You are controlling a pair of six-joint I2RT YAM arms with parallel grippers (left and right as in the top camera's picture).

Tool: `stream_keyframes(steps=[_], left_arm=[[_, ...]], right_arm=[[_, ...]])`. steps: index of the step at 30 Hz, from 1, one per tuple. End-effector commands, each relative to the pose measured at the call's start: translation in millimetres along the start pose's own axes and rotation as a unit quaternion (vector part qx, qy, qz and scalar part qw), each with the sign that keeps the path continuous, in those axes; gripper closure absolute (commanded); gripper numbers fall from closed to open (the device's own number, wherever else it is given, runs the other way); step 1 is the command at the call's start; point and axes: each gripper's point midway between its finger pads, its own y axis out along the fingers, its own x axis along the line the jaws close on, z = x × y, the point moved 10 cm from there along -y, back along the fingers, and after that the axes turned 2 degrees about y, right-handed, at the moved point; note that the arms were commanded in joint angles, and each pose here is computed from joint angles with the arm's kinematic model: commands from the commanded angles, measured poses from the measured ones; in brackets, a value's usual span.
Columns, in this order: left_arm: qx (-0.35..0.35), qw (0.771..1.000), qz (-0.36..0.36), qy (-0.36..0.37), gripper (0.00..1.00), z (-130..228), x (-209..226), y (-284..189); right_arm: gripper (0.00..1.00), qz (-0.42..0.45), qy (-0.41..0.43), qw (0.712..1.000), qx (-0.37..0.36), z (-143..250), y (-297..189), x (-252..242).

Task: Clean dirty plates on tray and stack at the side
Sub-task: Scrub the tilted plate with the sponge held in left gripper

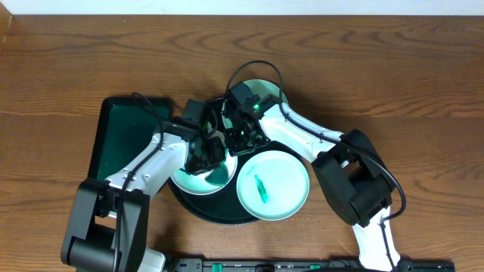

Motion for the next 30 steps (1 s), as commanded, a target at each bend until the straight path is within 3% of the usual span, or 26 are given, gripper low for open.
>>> stream_keyframes(steps=[1, 3, 7, 10, 12, 13, 15, 19, 22, 24, 27, 30], left_arm=[[-0.131, 0.975, -0.175, -0.036, 0.93, -19.5, 30.5, 0.2], [-0.145, 0.962, -0.228, -0.035, 0.93, -18.5, 39.1, -3.5], [-0.083, 0.959, -0.268, -0.042, 0.93, 0.2, 50.0, -5.3], [-0.014, 0.968, -0.245, -0.047, 0.93, 15.1, 49.8, -3.9], [0.052, 0.985, -0.164, -0.013, 0.93, 23.4, 39.0, 0.3], [0.091, 0.993, -0.068, 0.031, 0.93, 26.2, 24.6, 3.4], [0.111, 0.989, 0.053, 0.083, 0.93, 25.3, 5.6, 4.1], [0.063, 0.987, 0.104, 0.105, 0.93, 10.6, -7.2, 5.0], [0.0, 0.992, 0.049, 0.115, 0.93, -3.1, -3.0, 6.7], [-0.056, 0.993, -0.044, 0.093, 0.93, -13.3, 9.1, 6.3], [-0.124, 0.969, -0.214, 0.009, 0.93, -17.5, 36.3, -1.8], [-0.114, 0.956, -0.266, -0.048, 0.93, -6.9, 48.2, -5.5]], right_arm=[[0.99, -0.021, 0.01, 0.999, 0.027, 5.3, 7.4, -0.7], [0.99, -0.021, 0.01, 0.999, 0.026, 5.2, 7.4, -0.7], [0.99, -0.021, 0.009, 0.999, 0.026, 5.0, 7.4, -0.6], [0.99, -0.022, 0.009, 0.999, 0.025, 4.9, 7.4, -0.6], [0.99, -0.022, 0.009, 0.999, 0.025, 4.9, 7.6, -0.6], [0.99, -0.022, 0.009, 0.999, 0.025, 4.9, 7.4, -0.5], [0.99, -0.022, 0.009, 0.999, 0.025, 4.9, 7.6, -0.6], [0.99, -0.022, 0.009, 0.999, 0.025, 4.7, 7.6, -0.5], [0.99, -0.022, 0.009, 0.999, 0.025, 4.7, 7.4, -0.5], [0.99, -0.022, 0.008, 0.999, 0.024, 4.5, 7.4, -0.4], [0.99, -0.023, 0.008, 0.999, 0.023, 4.2, 7.4, -0.3], [0.99, -0.023, 0.007, 0.999, 0.021, 3.7, 7.5, -0.1]])
